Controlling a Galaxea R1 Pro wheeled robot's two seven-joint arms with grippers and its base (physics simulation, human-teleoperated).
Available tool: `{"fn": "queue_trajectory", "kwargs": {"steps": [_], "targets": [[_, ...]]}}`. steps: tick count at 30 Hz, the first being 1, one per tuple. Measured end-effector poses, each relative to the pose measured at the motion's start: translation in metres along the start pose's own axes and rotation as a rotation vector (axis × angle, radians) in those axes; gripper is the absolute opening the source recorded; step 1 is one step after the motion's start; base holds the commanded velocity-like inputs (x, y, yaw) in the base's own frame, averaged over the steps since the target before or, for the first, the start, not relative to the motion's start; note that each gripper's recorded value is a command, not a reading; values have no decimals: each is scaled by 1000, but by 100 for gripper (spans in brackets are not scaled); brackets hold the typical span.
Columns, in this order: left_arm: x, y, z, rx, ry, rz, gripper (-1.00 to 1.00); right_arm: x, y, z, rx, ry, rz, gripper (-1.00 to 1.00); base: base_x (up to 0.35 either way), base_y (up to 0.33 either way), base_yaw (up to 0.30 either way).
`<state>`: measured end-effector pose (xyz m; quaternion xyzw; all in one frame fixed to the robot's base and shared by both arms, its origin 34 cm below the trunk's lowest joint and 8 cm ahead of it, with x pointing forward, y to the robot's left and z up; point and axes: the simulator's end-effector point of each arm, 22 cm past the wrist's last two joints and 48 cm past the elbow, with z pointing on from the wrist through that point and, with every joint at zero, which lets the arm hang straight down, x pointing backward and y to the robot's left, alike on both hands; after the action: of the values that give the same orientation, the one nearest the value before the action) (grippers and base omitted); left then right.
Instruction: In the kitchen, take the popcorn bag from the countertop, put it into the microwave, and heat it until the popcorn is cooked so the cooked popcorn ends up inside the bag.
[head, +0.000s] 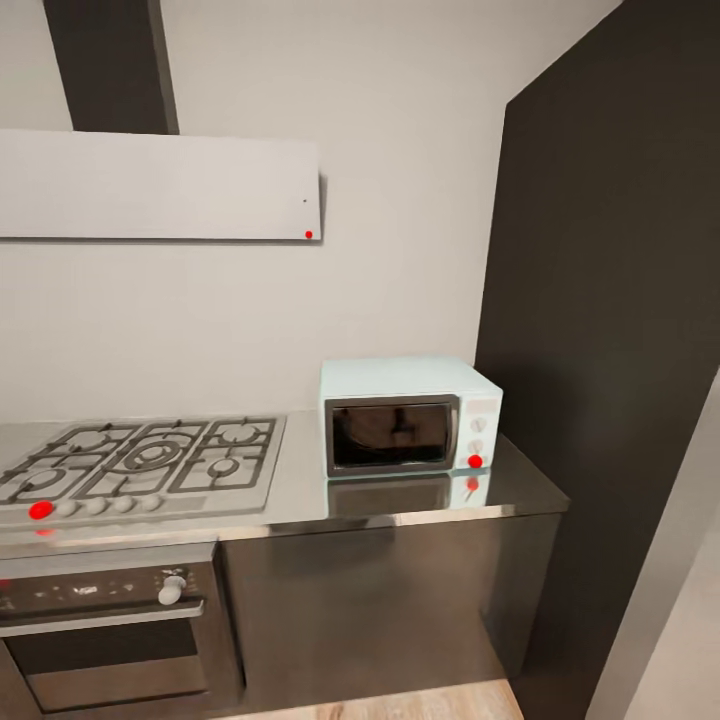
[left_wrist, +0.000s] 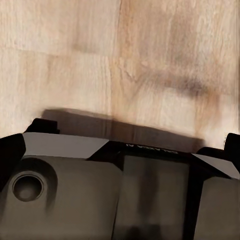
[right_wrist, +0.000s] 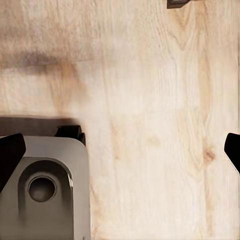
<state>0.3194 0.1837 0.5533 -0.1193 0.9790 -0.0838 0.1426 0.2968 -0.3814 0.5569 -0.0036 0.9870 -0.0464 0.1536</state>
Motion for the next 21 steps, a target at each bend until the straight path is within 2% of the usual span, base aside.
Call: {"fn": "queue_trajectory", "kwargs": {"steps": [14,18,21], "targets": [[0,1,0,-1,1,-3,100,1,2,0,-4,4,-5,100,0,-278,0],[0,2,0,-3,0,-3,100,1,3,0,-7,4,-5,100,0,-88,1],[-1,2,0,-3,-1,-3,100,1,4,0,-7,4,-5,100,0,-8,158]]}}
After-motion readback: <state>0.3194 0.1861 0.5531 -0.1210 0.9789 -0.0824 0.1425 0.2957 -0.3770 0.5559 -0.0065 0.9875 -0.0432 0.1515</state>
